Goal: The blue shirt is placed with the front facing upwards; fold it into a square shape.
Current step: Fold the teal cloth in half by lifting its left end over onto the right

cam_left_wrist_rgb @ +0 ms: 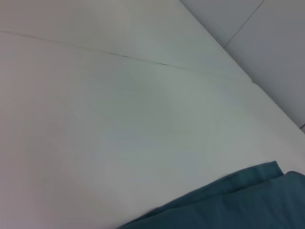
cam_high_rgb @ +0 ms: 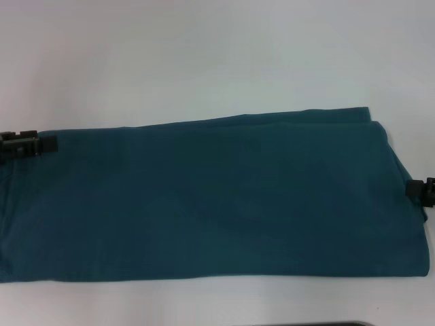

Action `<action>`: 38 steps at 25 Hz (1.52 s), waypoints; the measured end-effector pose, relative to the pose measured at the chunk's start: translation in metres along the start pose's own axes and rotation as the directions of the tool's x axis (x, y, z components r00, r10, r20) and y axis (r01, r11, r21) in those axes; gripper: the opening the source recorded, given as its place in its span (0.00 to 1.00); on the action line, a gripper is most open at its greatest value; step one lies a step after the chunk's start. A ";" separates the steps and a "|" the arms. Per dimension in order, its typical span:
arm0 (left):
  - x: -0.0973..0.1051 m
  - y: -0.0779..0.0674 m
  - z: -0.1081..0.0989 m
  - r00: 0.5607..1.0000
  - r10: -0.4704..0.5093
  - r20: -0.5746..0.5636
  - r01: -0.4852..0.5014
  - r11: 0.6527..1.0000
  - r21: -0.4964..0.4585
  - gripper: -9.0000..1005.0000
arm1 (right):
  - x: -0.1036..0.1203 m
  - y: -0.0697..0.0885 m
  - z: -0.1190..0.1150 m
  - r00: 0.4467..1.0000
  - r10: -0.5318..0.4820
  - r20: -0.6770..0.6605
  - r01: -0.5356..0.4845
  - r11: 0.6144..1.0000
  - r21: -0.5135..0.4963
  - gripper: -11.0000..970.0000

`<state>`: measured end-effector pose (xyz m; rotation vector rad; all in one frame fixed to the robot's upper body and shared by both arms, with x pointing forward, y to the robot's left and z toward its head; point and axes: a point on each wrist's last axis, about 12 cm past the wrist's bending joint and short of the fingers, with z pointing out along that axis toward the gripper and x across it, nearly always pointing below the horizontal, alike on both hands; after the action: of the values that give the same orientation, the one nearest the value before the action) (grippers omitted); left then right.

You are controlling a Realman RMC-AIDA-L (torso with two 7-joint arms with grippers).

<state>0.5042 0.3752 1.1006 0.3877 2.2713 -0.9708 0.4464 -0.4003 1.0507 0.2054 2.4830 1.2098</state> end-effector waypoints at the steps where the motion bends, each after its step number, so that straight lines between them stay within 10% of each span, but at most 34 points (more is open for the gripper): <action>1: 0.000 0.000 0.000 1.000 0.002 0.000 -0.002 1.000 -0.001 0.67 | 0.000 0.000 0.001 1.000 0.000 -0.002 0.000 1.000 -0.001 0.76; 25: -0.005 0.000 0.005 1.000 0.025 -0.006 -0.025 1.000 -0.003 0.67 | -0.010 0.036 0.044 0.993 -0.076 -0.090 0.060 0.985 -0.163 0.76; 38: -0.006 0.001 0.007 0.999 0.032 -0.004 -0.032 0.999 -0.006 0.66 | -0.005 0.021 0.044 0.994 -0.039 -0.105 0.030 0.996 -0.081 0.76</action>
<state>0.5117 0.3708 1.1004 0.4225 2.2638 -0.9472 0.4669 -0.3565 1.0442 0.0782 2.5120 1.3342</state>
